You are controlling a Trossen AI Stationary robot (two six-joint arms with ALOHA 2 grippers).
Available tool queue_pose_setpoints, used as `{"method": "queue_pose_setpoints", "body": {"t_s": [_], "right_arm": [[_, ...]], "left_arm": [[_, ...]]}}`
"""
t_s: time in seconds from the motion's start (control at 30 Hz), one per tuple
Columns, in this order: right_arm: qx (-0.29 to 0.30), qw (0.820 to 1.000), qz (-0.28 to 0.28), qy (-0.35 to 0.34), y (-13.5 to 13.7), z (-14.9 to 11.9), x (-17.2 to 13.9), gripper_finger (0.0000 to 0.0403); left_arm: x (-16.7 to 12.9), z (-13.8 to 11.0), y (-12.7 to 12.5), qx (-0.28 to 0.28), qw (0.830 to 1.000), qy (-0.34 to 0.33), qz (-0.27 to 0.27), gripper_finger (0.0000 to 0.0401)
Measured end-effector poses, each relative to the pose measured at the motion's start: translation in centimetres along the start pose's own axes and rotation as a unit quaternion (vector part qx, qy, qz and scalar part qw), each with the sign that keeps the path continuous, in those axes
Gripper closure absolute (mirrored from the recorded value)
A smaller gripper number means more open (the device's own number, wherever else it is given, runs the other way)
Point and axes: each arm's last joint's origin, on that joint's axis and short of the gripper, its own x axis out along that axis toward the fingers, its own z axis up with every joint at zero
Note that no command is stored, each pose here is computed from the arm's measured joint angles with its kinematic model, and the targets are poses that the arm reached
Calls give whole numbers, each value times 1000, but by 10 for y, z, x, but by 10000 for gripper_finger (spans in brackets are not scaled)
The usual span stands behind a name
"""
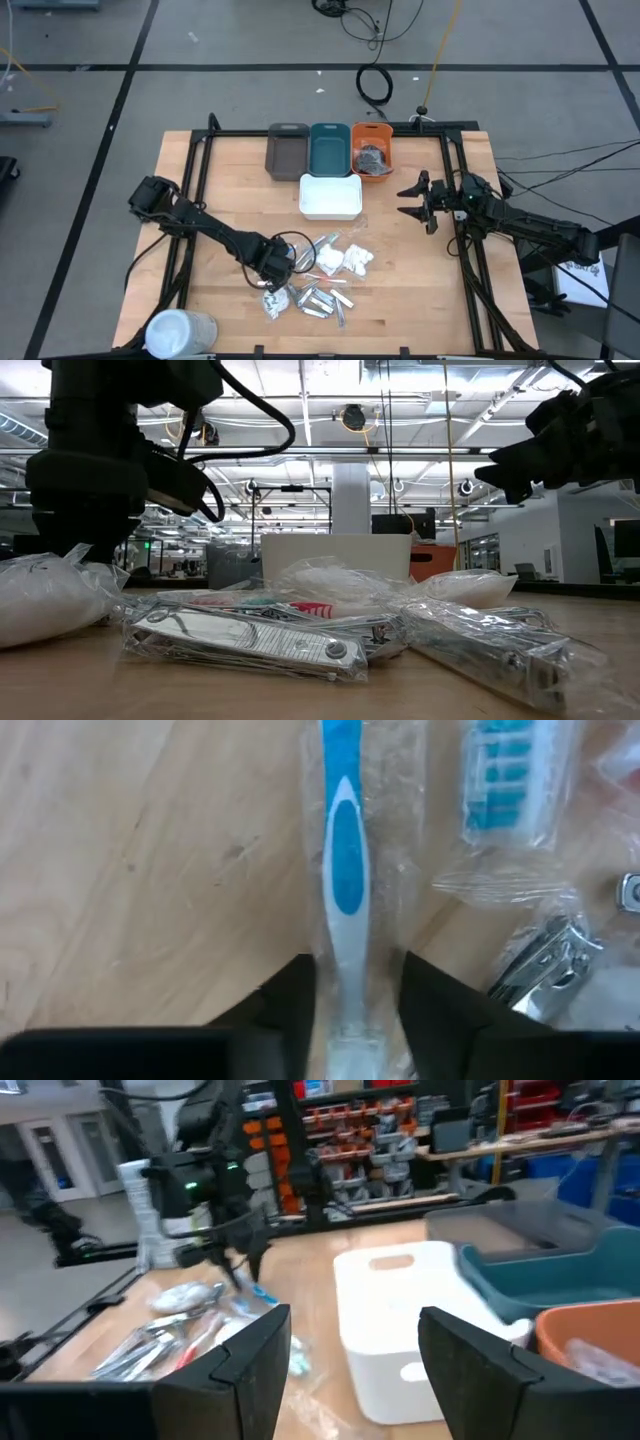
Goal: Pick & Place Travel size toiletries
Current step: Put the blue toothbrush into the black bin
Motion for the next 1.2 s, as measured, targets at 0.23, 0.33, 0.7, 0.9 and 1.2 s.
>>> {"method": "queue_pose_setpoints", "body": {"t_s": [0.23, 0.33, 0.7, 0.9, 1.2], "right_arm": [[1, 1000, 12, 0, 1, 0, 0, 195], [3, 1000, 12, 3, 1, 0, 0, 195], [3, 1000, 12, 4, 1, -1, 0, 195], [4, 1000, 12, 5, 1, -1, 0, 195], [3, 1000, 12, 3, 1, 0, 0, 195]], "left_arm": [[0, 8, 6, 20, 1000, 2, -1, 384], [-1, 11, 8, 16, 1000, 2, -1, 390], [-50, 2, 14, 28, 989, -142, -7, 389], [-86, -6, 20, 50, 960, -275, 12, 392], [-112, 8, 15, 160, 915, -364, -60, 395]]}}
